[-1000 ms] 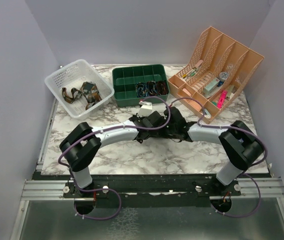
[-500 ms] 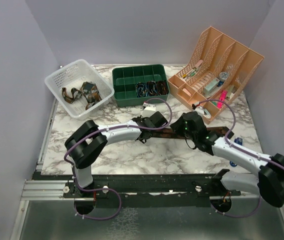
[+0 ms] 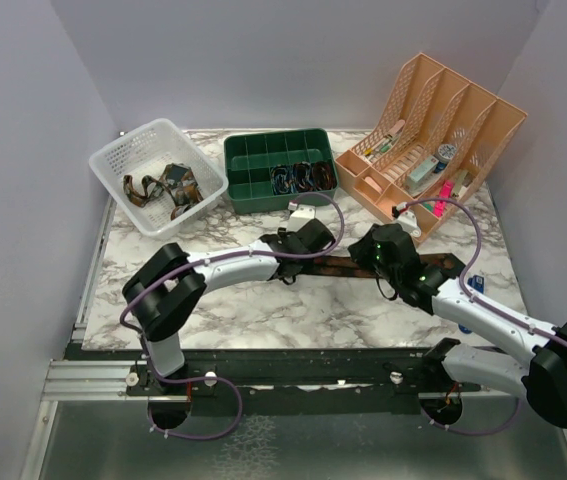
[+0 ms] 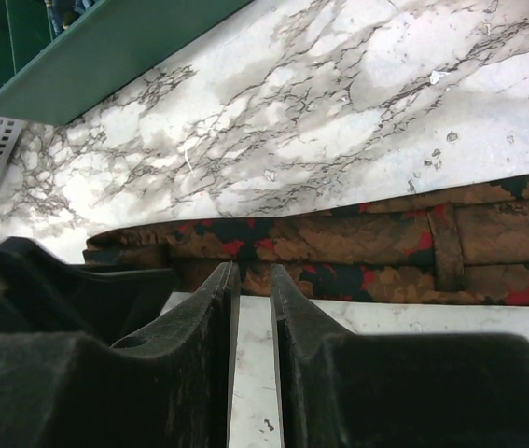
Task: Roll the ties
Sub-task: Roll the tie at the center of the board.
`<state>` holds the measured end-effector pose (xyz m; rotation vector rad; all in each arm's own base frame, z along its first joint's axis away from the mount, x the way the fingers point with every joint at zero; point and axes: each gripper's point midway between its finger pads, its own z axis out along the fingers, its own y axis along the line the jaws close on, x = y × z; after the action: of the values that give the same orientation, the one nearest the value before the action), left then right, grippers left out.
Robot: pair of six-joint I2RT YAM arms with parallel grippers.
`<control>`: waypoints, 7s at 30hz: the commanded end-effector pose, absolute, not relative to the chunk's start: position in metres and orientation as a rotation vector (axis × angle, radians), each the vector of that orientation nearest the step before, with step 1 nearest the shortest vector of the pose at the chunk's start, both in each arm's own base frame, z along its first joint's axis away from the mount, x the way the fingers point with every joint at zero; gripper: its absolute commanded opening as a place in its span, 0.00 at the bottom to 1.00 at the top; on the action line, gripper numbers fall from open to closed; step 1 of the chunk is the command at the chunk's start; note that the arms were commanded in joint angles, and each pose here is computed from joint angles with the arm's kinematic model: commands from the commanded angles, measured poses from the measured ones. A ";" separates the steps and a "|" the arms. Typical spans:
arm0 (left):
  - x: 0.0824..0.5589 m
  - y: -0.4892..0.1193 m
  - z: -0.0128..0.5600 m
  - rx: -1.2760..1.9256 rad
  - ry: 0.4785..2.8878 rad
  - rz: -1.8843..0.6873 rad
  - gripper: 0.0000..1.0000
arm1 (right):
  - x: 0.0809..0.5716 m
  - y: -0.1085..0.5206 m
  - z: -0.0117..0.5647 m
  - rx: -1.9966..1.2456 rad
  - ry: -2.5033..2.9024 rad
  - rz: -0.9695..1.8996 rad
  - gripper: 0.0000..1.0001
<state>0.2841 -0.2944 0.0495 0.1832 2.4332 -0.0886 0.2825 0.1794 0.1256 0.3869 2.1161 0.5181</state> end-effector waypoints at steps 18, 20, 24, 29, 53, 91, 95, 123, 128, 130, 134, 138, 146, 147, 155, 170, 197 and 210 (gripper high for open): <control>0.287 -0.181 0.129 -0.281 2.291 -0.402 0.60 | 0.268 0.313 0.143 -1.196 1.544 0.810 0.93; 0.285 -0.168 0.128 -0.315 2.284 -0.405 0.61 | 0.265 0.327 0.139 -1.349 1.402 0.837 0.94; 0.282 -0.147 0.123 -0.365 2.297 -0.374 0.63 | 0.268 0.353 0.120 -1.530 1.322 0.951 0.93; 0.278 -0.129 0.120 -0.394 2.299 -0.357 0.68 | 0.284 0.374 0.100 -1.536 1.340 0.998 0.92; 0.275 -0.111 0.118 -0.400 2.295 -0.350 0.77 | 0.304 0.393 0.053 -1.607 1.359 0.820 0.95; 0.275 -0.129 0.100 -0.373 2.351 -0.445 0.77 | 0.306 0.385 0.093 -1.418 1.433 0.759 0.98; 0.276 -0.129 0.099 -0.375 2.351 -0.444 0.78 | 0.325 0.362 0.130 -1.130 1.534 0.654 1.00; 0.287 -0.161 0.077 -0.341 2.383 -0.671 0.80 | 0.280 0.350 0.088 -0.231 2.438 1.048 0.29; 0.289 -0.168 0.075 -0.313 2.383 -0.720 0.80 | 0.286 0.350 0.083 -0.209 2.448 1.014 0.29; 0.290 -0.170 0.074 -0.303 2.381 -0.728 0.80 | 0.287 0.346 0.079 -0.200 2.464 0.981 0.29; 0.293 -0.174 0.075 -0.268 2.362 -0.751 0.80 | 0.284 0.338 0.062 -0.196 2.497 0.925 0.28; 0.296 -0.182 0.077 -0.202 2.338 -0.796 0.80 | 0.283 0.332 0.043 -0.179 2.522 0.896 0.28; 0.297 -0.194 0.075 -0.104 2.297 -0.875 0.80 | 0.286 0.324 0.032 -0.162 2.545 0.845 0.28; 0.296 -0.196 0.075 -0.090 2.292 -0.892 0.80 | 0.285 0.323 0.030 -0.150 2.550 0.839 0.28; 0.294 -0.213 0.070 0.052 2.254 -1.003 0.80 | 0.287 0.316 0.029 -0.105 2.551 0.846 0.28; 0.303 -0.236 0.070 0.188 2.161 -1.142 0.75 | 0.290 0.317 0.028 -0.092 2.557 0.889 0.28; 0.301 -0.252 0.059 0.328 2.151 -1.253 0.65 | 0.296 0.319 0.028 -0.078 2.569 0.904 0.29; 0.308 -0.250 0.061 0.279 2.159 -1.226 0.15 | 0.296 0.323 0.041 -0.093 2.548 0.956 0.36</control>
<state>0.3020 -0.2499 0.0527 0.2824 2.1866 -1.2314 0.2932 0.3178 0.0335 -0.0856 2.5546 0.9130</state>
